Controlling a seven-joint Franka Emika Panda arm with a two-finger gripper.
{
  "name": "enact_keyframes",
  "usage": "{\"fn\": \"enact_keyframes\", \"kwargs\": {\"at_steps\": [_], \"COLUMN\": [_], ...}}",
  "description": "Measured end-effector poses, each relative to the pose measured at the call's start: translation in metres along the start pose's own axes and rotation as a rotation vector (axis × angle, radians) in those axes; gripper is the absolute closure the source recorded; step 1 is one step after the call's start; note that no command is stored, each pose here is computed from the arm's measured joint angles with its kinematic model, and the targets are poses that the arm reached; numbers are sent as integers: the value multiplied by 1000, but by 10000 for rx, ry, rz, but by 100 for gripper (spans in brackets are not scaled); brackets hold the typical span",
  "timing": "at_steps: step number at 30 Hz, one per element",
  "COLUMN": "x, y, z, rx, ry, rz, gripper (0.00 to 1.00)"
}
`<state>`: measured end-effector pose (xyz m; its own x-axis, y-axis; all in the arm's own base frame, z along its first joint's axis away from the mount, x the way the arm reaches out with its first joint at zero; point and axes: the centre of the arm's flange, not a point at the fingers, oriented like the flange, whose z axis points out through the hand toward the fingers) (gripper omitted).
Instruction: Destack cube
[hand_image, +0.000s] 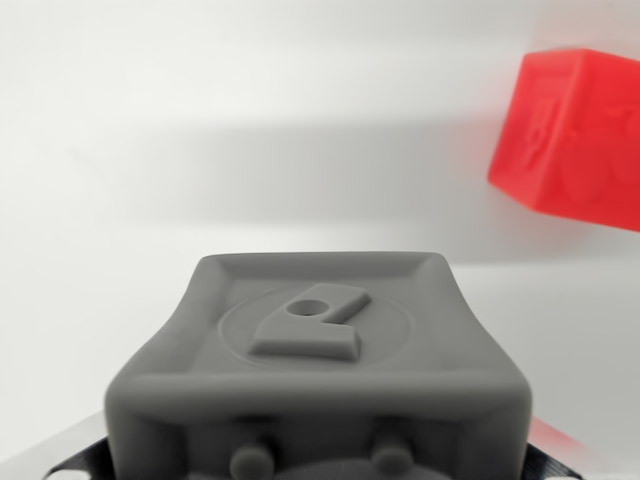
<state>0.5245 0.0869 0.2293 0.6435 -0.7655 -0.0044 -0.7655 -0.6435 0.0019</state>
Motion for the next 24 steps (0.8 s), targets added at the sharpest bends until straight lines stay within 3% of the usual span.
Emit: {"fn": "enact_keyframes", "kwargs": {"at_steps": [24], "x": [-45], "y": [-17], "z": [5], "rx": [-6], "ry": [1], "rz": [-792], "gripper": [100]}}
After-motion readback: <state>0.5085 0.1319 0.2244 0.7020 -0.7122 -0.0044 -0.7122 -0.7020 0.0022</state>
